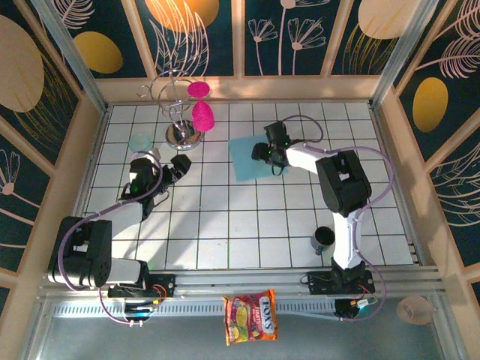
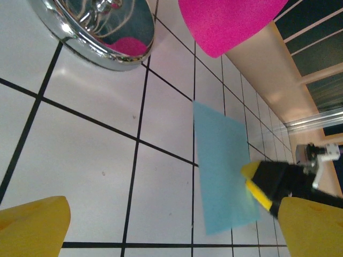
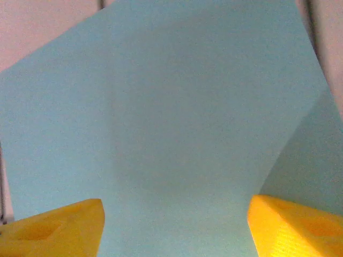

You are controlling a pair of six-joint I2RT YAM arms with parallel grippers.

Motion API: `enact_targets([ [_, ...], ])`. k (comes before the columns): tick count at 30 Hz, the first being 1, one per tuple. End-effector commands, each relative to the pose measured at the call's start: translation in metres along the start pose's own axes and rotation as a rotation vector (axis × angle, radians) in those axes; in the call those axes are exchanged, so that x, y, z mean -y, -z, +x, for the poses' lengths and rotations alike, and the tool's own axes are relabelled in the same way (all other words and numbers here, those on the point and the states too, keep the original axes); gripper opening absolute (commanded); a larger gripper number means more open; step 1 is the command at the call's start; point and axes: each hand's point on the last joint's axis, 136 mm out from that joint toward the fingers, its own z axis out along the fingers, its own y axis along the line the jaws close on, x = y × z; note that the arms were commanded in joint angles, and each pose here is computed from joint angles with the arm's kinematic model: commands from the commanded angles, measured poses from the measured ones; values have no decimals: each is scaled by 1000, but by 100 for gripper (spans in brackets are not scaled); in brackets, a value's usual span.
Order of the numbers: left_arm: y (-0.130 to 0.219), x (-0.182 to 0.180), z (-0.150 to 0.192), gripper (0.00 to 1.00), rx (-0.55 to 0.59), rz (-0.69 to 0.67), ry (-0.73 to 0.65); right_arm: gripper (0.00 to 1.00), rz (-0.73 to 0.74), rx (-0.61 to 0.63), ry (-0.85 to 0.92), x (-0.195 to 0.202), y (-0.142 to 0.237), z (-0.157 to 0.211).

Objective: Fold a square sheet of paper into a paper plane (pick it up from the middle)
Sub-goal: Move the square sheet of paper to the center of the table.

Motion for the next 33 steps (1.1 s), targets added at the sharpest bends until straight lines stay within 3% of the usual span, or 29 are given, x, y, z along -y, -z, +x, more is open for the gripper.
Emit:
enact_targets([
  [1,-3,13,1,99,-11,41,13,72,98,-222,-59,16,5,100],
  [6,-3,16,11,98,-30,40,30,72,-20,-234,-117,-29,35,130],
  [12,-13,33,37,96,-109,8,-16,72,-208,-125,-83,-74,70,72],
  [17,-25,44,69,95,-198,-65,-68,61,-161,-179,-12,-56,44,57],
  [22,-36,54,99,91,-278,-73,-25,55,-136,-207,1,-40,27,49],
  [33,-69,55,137,86,-413,-118,-24,54,-124,-266,-6,-26,22,74],
])
